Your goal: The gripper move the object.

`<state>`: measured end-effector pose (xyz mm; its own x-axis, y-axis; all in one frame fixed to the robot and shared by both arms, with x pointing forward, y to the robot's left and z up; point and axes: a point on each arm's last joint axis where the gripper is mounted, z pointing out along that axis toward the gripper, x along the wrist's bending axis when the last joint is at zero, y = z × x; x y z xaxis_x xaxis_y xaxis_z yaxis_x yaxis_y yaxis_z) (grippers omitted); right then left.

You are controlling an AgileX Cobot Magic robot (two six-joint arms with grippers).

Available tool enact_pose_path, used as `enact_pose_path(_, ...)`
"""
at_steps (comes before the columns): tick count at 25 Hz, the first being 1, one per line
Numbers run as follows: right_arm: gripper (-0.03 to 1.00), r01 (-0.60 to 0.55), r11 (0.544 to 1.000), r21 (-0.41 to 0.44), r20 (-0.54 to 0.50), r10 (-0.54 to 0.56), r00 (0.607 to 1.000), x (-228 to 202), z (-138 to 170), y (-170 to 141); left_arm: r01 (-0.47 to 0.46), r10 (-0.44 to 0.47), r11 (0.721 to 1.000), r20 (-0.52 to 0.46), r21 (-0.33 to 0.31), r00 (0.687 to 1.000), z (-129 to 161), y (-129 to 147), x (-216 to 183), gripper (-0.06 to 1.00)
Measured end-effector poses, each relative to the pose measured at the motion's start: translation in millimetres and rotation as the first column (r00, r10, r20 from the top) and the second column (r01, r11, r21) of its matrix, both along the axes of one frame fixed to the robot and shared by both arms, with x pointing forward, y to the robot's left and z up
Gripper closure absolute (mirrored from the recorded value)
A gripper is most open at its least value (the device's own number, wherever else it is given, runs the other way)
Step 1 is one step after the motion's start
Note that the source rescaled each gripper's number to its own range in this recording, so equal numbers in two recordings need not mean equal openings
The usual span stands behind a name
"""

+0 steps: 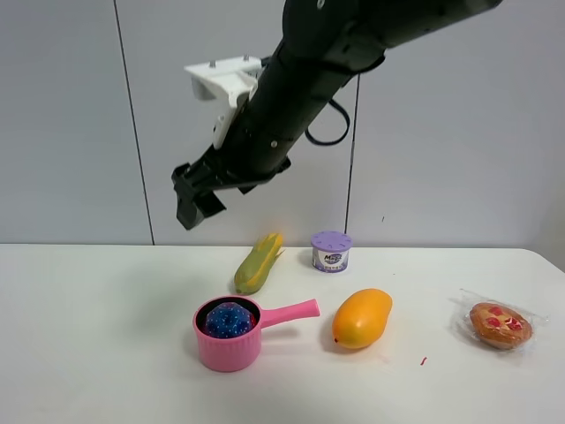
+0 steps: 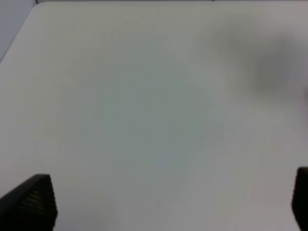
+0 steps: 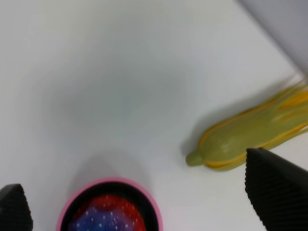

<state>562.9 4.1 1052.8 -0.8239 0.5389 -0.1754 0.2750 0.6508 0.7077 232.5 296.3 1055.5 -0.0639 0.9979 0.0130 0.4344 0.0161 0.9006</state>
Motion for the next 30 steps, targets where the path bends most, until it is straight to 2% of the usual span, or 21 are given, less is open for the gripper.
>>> enact_pose_path(5, 0.29, -0.002, 0.998, 0.057, 0.059, -0.001, 0.998, -15, 44, -13, 0.0, 0.0, 1.0, 0.0, 0.0, 1.0, 0, 0, 0, -0.06)
enact_pose_path(14, 0.29, 0.029, 0.994, 0.105, 0.111, -0.04, 0.993, -38, 94, -37, 0.0, 0.0, 1.0, 0.0, 0.0, 1.0, 0, 0, 0, -0.06)
enact_pose_path(20, 0.29, 0.112, 0.991, 0.077, 0.196, -0.125, 0.972, -44, 116, -58, 0.0, 0.0, 1.0, 0.0, 0.0, 1.0, 0, 0, 0, -0.06)
enact_pose_path(25, 0.29, 0.266, 0.964, 0.003, 0.263, -0.257, 0.93, -46, 130, -83, 0.0, 0.0, 1.0, 0.0, 0.0, 1.0, 0, 0, 0, -0.06)
enact_pose_path(27, 0.29, 0.342, 0.939, -0.03, 0.298, -0.318, 0.9, -46, 134, -94, 0.0, 0.0, 1.0, 0.0, 0.0, 1.0, 0, 0, 0, -0.06)
enact_pose_path(30, 0.29, 0.465, 0.883, -0.068, 0.366, -0.412, 0.835, -45, 141, -110, 0.0, 0.0, 1.0, 0.0, 0.0, 1.0, 0, 0, 0, -0.06)
